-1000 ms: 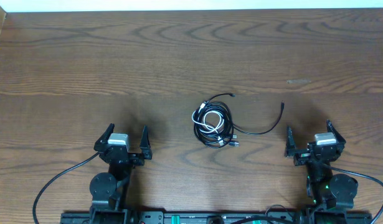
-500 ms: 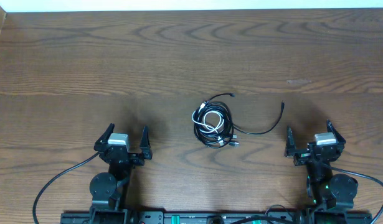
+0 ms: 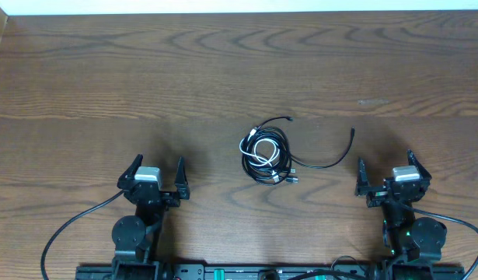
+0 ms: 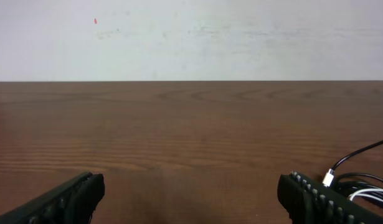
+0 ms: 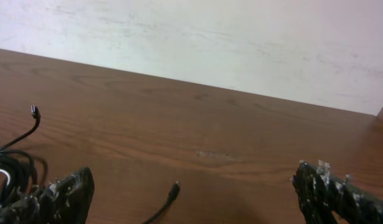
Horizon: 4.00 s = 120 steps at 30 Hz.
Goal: Untangle cables
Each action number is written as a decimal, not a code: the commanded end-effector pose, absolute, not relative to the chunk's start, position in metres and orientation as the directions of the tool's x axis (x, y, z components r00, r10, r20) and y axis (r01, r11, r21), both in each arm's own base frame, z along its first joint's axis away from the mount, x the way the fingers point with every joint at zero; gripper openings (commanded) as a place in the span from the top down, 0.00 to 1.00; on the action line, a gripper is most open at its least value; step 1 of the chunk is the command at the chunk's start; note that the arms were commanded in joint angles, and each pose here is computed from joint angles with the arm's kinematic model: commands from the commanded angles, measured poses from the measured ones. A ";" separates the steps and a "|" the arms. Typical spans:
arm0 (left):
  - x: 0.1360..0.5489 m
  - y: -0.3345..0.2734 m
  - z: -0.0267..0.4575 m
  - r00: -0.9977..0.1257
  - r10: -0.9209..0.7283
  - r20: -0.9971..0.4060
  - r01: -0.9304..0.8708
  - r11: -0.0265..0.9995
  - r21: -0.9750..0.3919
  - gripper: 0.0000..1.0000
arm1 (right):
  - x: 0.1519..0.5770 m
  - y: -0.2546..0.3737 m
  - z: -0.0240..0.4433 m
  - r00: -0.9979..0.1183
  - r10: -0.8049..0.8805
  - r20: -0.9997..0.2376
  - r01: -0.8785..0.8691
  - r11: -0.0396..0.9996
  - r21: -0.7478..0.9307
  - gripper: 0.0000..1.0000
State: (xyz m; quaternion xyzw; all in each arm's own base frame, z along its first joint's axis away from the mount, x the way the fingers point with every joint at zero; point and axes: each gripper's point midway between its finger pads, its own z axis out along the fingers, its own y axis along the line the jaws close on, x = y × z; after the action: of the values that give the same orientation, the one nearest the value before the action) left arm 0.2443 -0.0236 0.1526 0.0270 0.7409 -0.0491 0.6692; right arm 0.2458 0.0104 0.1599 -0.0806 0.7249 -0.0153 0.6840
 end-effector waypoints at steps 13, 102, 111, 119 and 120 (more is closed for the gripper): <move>0.243 -0.026 0.138 -0.149 -0.009 -0.989 0.121 0.992 -0.028 0.05 | 0.246 0.008 0.159 -0.052 -0.141 -0.989 -0.087 0.987 -0.136 0.01; 0.311 -0.141 0.152 -0.860 -0.057 -0.507 0.143 0.927 -0.347 0.05 | 0.285 0.035 0.216 -0.661 0.067 -0.748 -0.158 0.961 0.226 0.01; 0.328 -0.177 0.063 -0.927 0.019 -0.374 0.140 0.944 -0.299 0.05 | 0.285 0.035 0.217 -0.657 0.067 -0.751 -0.160 0.961 0.225 0.01; 0.320 -0.193 0.029 -0.930 0.109 -0.351 0.183 0.965 -0.187 0.35 | 0.286 0.035 0.218 -0.654 0.067 -0.753 -0.160 0.961 0.224 0.02; 0.321 -0.196 0.028 -0.928 0.110 -0.355 0.187 0.964 -0.190 0.39 | 0.286 0.035 0.218 -0.652 0.067 -0.755 -0.161 0.961 0.224 0.02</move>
State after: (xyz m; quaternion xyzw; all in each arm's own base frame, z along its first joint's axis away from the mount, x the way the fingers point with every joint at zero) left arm 0.3143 -0.1903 0.0295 0.0684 0.9770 -0.1231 0.1600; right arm 0.2831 0.0360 0.2079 -0.0302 0.9044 0.1347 0.4037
